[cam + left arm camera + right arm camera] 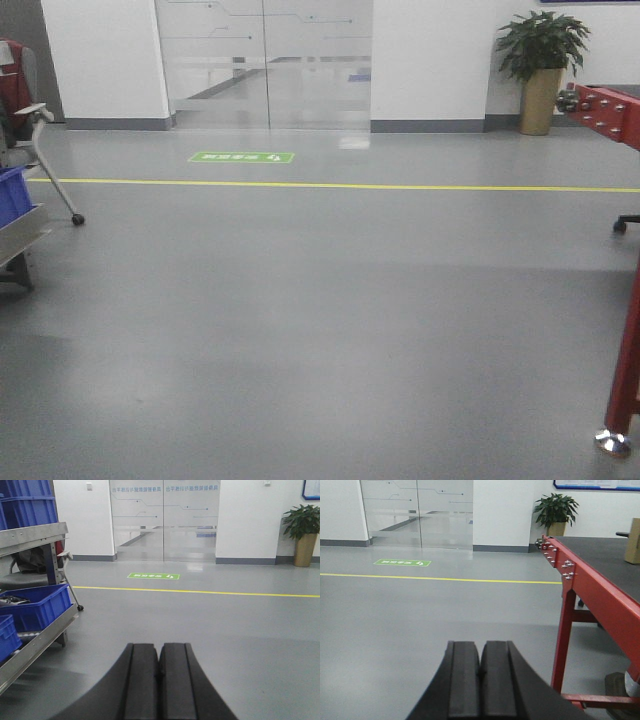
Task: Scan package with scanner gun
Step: 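Drive the base forward and turn toward the grey felt table, then lower the open left gripper over the tall cardboard box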
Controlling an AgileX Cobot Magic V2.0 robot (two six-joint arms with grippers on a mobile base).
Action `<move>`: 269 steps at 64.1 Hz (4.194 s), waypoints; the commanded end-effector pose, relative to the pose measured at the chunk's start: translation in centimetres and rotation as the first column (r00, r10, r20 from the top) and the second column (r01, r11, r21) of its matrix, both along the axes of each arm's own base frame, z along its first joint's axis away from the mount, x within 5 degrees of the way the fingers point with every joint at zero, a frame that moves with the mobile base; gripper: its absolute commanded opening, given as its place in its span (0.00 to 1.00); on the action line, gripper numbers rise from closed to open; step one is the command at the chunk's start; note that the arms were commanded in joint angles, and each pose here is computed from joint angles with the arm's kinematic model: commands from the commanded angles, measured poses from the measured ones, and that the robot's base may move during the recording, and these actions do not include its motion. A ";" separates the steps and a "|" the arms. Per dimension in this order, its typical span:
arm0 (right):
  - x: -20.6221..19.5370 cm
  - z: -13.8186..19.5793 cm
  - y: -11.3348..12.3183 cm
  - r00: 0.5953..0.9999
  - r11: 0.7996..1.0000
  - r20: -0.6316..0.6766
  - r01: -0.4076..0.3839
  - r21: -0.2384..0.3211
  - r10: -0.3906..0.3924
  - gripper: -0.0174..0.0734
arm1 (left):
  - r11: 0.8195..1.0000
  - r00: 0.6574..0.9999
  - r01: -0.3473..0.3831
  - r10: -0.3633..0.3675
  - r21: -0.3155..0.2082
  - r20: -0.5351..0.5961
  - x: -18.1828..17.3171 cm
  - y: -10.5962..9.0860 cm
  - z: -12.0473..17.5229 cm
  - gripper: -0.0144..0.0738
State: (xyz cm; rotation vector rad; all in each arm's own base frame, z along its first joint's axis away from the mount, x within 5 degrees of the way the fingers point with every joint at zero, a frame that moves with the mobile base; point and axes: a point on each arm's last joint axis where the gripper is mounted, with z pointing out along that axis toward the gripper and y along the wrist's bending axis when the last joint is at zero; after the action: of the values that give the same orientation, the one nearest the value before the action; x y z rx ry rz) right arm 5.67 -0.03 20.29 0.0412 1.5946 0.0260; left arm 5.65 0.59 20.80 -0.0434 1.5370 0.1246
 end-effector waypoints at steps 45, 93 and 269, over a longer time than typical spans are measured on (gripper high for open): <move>0.0 0.2 0.0 1.000 1.000 0.024 0.005 -0.009 -0.005 0.03 | 1.000 1.000 0.006 -0.006 -0.006 0.018 0.0 0.0 0.2 0.04; 0.0 0.2 0.0 1.000 1.000 0.024 0.005 -0.009 -0.005 0.03 | 1.000 1.000 0.006 -0.006 -0.006 0.018 0.0 0.0 0.2 0.04; 0.0 0.2 0.0 1.000 1.000 0.024 0.001 -0.009 0.000 0.03 | 1.000 1.000 0.007 -0.007 -0.006 0.018 0.0 0.0 0.2 0.04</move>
State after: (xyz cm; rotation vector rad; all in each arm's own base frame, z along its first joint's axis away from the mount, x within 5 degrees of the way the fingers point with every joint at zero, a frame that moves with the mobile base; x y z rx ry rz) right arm 5.67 -0.03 20.29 0.0412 1.5946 0.0260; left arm 5.65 0.59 20.80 -0.0434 1.5370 0.1246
